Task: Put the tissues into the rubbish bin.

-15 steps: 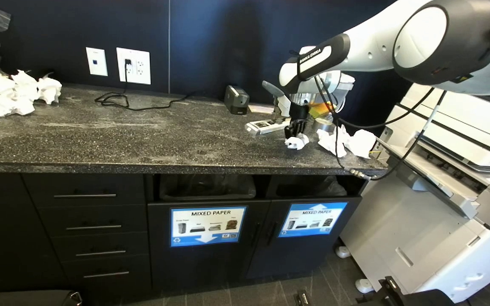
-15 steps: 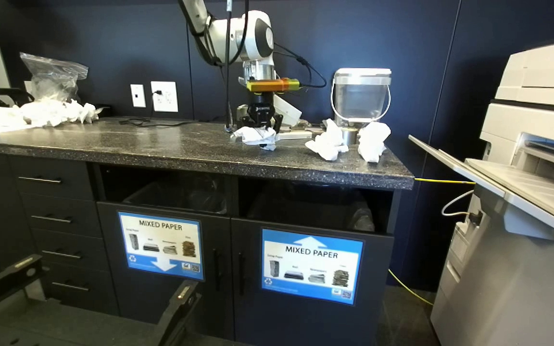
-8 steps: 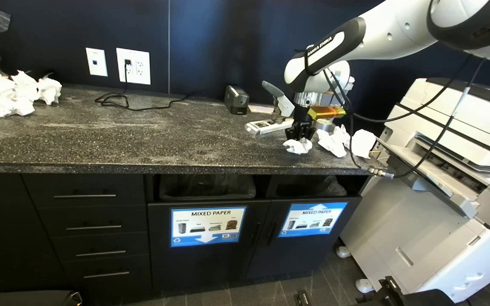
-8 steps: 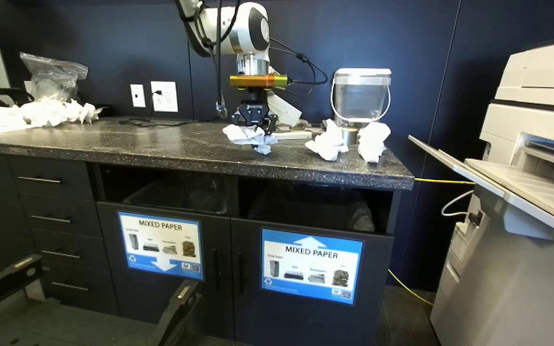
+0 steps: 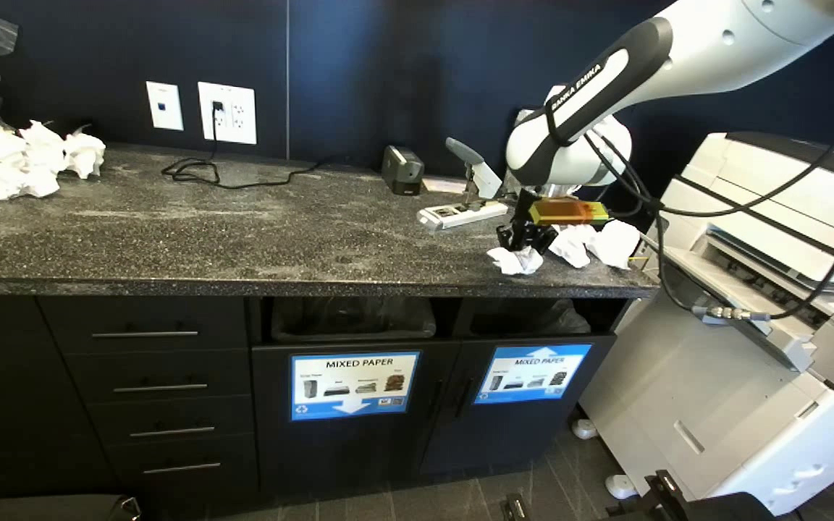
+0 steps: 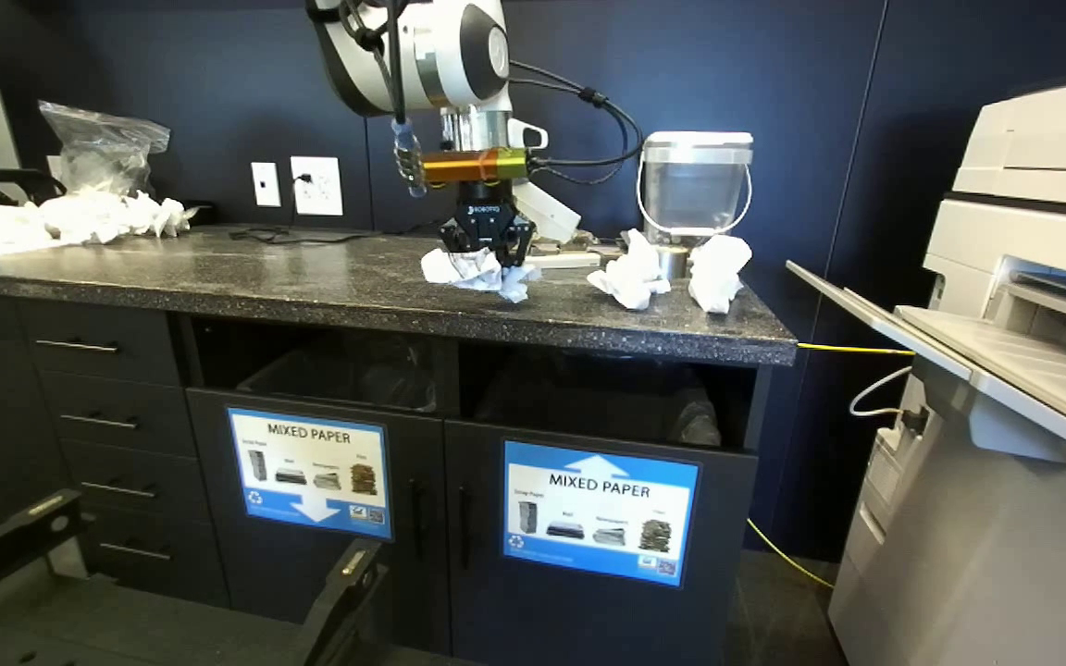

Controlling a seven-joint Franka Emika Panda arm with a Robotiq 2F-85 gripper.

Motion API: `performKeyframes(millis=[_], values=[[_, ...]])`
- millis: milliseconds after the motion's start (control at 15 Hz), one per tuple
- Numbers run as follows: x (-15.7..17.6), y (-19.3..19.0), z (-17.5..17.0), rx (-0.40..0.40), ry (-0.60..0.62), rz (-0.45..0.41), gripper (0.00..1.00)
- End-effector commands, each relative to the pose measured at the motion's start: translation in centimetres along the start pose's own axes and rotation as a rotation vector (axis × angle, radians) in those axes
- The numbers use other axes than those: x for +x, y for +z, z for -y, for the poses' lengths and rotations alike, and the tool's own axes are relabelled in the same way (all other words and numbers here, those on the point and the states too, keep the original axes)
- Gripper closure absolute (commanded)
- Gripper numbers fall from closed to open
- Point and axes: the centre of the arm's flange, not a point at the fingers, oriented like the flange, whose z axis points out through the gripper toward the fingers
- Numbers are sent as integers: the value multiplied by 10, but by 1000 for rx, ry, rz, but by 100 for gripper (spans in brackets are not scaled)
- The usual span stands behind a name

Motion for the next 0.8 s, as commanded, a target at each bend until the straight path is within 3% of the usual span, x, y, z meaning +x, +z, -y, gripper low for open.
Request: performKeyframes(millis=[0, 333, 733], values=[[-66, -13, 9, -32, 70, -21, 93], [-106, 1, 4, -39, 128, -58, 89], [-133, 48, 12, -9, 193, -148, 89]])
